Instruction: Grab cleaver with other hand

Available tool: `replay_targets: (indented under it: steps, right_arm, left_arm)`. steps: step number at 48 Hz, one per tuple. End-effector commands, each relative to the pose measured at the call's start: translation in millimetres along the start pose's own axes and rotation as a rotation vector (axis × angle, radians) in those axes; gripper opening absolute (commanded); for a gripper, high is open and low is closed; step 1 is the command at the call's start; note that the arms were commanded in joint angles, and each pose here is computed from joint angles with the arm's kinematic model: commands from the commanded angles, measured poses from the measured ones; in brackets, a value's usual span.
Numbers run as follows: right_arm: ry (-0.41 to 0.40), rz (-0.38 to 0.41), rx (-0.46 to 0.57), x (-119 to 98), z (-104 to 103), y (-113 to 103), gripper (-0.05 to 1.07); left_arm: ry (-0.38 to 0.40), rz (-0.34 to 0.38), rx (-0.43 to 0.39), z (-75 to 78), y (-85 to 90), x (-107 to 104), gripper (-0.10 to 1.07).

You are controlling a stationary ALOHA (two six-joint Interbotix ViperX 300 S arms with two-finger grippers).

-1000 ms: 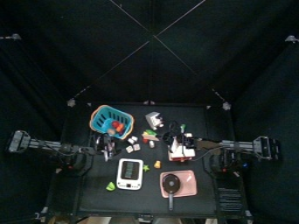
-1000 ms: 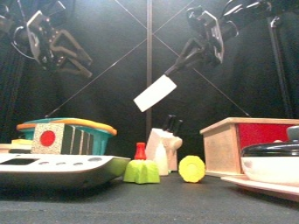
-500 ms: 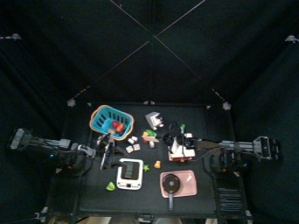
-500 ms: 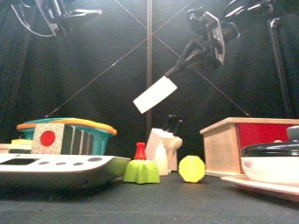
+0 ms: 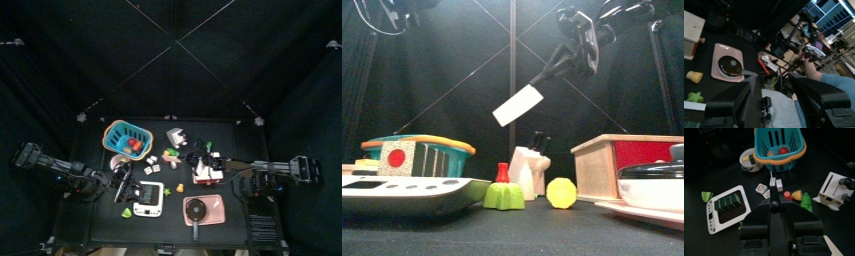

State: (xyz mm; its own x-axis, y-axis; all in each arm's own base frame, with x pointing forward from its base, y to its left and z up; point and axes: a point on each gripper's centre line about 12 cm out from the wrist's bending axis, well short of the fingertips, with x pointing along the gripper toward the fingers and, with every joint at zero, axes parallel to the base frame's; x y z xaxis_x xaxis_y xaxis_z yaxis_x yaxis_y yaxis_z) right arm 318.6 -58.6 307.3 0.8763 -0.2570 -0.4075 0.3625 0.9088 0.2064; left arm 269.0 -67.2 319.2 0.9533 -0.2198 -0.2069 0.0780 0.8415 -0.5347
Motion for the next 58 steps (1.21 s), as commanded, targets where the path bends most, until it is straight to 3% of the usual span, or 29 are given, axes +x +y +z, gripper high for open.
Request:
replay_targets:
  steps: [1, 9, 16, 21, 26, 35, 49, 54, 58]
  right_arm:
    - [-0.052, 0.019, 0.003, -8.6, 15.6, 3.5, 0.4]
    - [-0.048, 0.02, 0.005, -8.4, 14.2, 3.7, 0.4]
    - [-0.046, 0.018, 0.006, -7.9, 14.0, 3.2, 0.4]
    - [-0.048, 0.02, 0.006, -8.1, 14.5, 3.8, 0.4]
    - [-0.051, 0.017, 0.008, -8.5, 15.8, 2.6, 0.4]
    - [-0.048, 0.016, 0.008, -7.7, 14.0, 1.9, 0.4]
    - [-0.049, 0.018, 0.009, -7.8, 14.5, 2.5, 0.4]
    - [-0.049, 0.019, 0.014, -8.3, 14.7, 2.7, 0.4]
    - [-0.049, 0.019, 0.014, -8.3, 14.7, 2.7, 0.4]
  left_arm:
    - [-0.034, 0.013, 0.035, 11.0, -2.4, -1.4, 0.91]
    - [-0.044, 0.022, 0.061, 14.5, -3.3, -0.1, 0.91]
    - [0.0, 0.042, 0.023, 3.0, 2.9, 9.7, 0.91]
    - [0.024, -0.016, 0.001, -1.1, -6.0, 12.0, 0.92]
    - [0.026, -0.09, 0.057, 2.4, -21.2, 11.3, 0.92]
    - [0.012, -0.099, 0.139, 8.0, -25.7, 12.7, 0.92]
    - [0.042, -0.082, 0.071, -1.0, -19.6, 17.2, 0.94]
    - [-0.008, 0.019, 0.039, 10.5, -7.2, 15.5, 0.94]
    - [-0.068, 0.146, 0.163, 21.6, 7.0, 9.2, 0.95]
